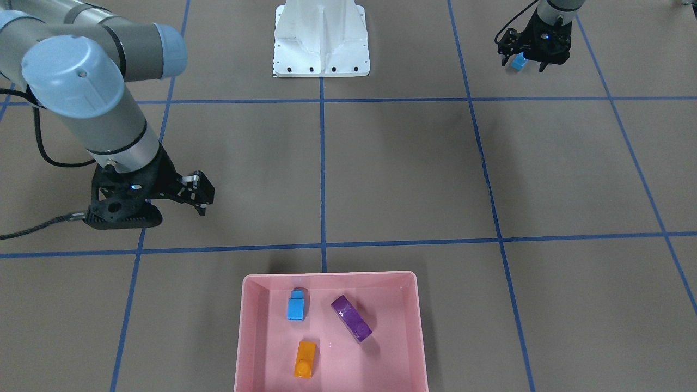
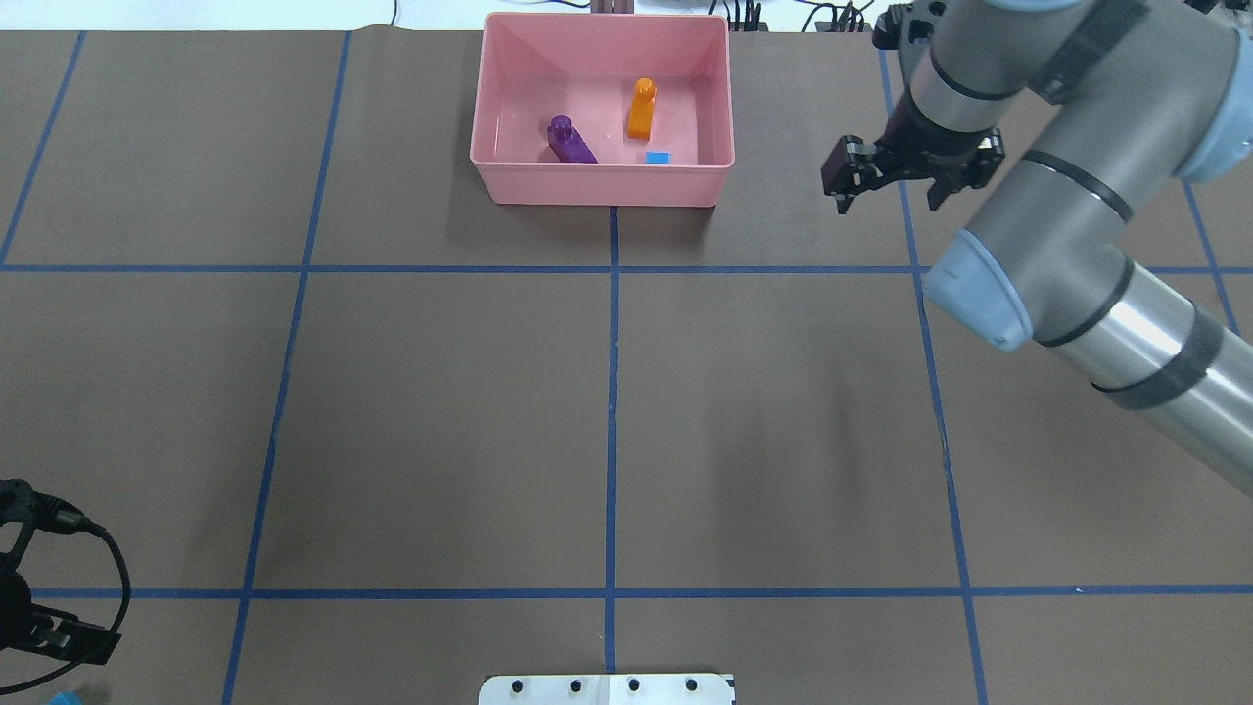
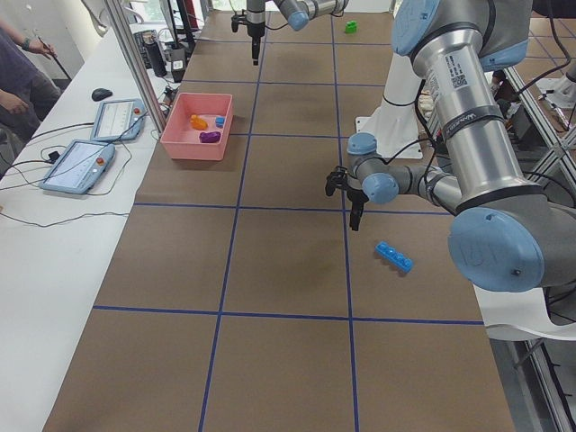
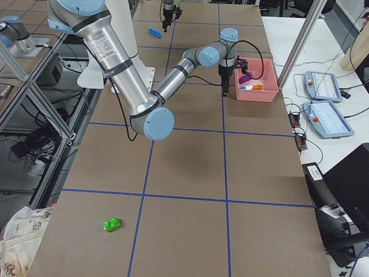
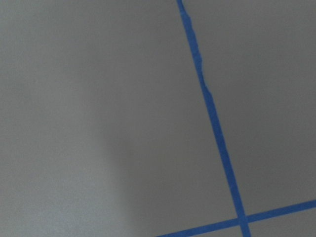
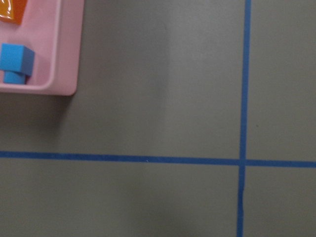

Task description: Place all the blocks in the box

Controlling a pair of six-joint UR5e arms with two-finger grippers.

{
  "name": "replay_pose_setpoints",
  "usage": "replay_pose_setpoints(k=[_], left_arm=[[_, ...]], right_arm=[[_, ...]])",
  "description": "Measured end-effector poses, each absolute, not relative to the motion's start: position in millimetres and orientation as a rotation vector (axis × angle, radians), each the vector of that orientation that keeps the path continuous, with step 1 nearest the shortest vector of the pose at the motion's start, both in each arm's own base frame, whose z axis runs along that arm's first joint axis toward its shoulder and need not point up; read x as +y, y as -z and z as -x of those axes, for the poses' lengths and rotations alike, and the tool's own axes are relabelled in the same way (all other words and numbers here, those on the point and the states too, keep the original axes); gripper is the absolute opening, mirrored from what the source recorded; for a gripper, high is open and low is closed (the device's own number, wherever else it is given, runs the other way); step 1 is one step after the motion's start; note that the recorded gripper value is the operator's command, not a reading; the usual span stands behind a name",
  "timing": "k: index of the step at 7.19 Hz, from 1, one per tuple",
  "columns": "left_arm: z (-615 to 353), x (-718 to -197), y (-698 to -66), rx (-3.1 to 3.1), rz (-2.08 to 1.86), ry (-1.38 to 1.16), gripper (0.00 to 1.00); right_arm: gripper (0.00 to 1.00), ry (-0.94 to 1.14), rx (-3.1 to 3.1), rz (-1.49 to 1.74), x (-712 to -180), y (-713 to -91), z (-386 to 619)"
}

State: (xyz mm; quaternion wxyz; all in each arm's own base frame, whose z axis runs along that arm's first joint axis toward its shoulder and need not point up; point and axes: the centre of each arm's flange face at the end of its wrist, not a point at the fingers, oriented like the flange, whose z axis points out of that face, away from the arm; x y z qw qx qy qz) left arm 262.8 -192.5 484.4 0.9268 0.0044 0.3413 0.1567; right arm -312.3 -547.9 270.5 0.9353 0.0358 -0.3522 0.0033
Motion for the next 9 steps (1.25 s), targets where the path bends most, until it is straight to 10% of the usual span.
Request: replay_pose_setpoints(k=[9], left_arm=[[-250,-126,-554,0.715,0.035,-0.460,1.00]], right_arm=[[0.99,0.210,-0.565,0.090,-407,-445,206]])
